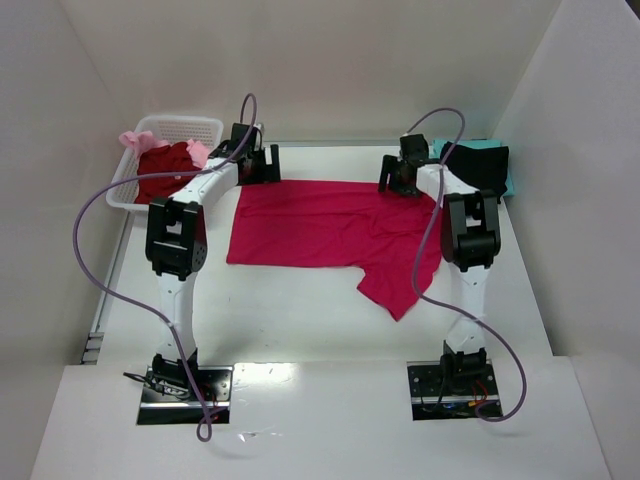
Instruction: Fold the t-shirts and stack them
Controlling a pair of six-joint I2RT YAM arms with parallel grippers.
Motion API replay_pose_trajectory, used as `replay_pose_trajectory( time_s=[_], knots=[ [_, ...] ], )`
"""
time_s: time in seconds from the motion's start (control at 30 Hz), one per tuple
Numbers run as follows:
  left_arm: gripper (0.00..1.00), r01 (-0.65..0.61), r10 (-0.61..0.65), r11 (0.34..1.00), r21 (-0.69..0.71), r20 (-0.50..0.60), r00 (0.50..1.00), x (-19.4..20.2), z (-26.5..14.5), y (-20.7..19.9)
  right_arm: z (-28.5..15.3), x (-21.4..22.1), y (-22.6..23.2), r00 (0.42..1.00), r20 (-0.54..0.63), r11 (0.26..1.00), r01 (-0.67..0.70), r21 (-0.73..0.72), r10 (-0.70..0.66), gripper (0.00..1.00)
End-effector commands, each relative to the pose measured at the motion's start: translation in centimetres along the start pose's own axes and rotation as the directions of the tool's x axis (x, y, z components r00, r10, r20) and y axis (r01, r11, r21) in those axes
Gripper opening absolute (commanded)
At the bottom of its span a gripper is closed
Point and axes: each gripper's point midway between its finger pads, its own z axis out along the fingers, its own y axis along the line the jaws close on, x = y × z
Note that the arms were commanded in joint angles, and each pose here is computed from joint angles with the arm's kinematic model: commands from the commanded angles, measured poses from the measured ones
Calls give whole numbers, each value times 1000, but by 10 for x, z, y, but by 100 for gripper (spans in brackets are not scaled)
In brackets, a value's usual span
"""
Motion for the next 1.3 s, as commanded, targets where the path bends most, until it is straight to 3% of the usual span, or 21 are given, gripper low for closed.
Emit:
replay_pose_trajectory(
  time_s=[0.0,0.13,0.2,0.23,0.6,0.73,0.77,1.03,1.27],
  knots=[
    [99,22,-24,999,37,69,997,-23,-11,-7,16,0,6,1000,-12,1000,13,0,-13,77],
    [99,-21,16,999,40,115,993,-37,-7,-13,31,-15,27,998,-16,998,54,20,-54,78],
    [99,-27,28,999,-19,66,997,-31,-2,-3,39,-6,41,995,-42,996,86,8,-85,78],
    [99,-26,28,999,-25,93,995,-44,-9,-4,38,-15,50,996,-17,996,92,-4,-92,80],
    [99,-27,28,999,-17,45,999,-34,12,-5,55,-29,72,994,-19,994,108,-29,-109,83],
    [99,-28,28,1000,5,30,999,-29,13,-8,46,-33,58,995,-23,993,101,58,-100,83],
    [99,-29,28,999,18,27,999,-27,15,-10,30,-51,61,995,31,994,95,57,-97,84],
    [99,-69,69,994,90,0,998,-14,20,-40,-15,-68,4,996,79,991,21,133,-32,88],
    [99,-84,83,996,-18,-82,993,20,41,-30,-52,-83,11,989,142,995,15,104,-29,95]
  ],
)
